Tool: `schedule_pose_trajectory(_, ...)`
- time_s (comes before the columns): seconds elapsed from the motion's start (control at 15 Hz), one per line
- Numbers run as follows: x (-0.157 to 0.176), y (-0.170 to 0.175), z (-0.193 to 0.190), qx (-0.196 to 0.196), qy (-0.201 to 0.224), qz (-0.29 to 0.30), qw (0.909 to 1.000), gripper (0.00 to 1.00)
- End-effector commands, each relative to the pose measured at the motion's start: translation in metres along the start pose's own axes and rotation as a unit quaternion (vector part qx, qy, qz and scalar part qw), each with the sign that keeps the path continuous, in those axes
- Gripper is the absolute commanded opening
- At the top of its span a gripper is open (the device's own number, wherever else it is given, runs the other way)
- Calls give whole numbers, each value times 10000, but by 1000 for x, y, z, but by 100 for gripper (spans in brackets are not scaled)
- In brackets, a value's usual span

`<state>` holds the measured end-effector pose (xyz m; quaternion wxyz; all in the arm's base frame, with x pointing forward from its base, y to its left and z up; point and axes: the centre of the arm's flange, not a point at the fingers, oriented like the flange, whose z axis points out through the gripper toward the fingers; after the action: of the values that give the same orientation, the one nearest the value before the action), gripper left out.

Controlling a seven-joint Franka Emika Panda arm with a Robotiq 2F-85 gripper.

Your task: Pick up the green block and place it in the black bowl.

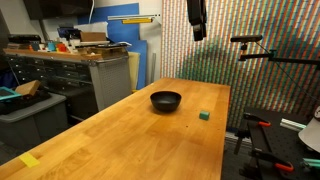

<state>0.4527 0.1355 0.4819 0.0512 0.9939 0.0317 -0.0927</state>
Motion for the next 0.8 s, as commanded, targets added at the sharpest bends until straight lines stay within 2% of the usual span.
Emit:
schedule_pose_trajectory(0.0, -5, 3, 12, 44, 28, 147, 9999, 100)
schedule_pose_trajectory(0.73, -7, 21, 76, 128, 136, 713, 9973, 100)
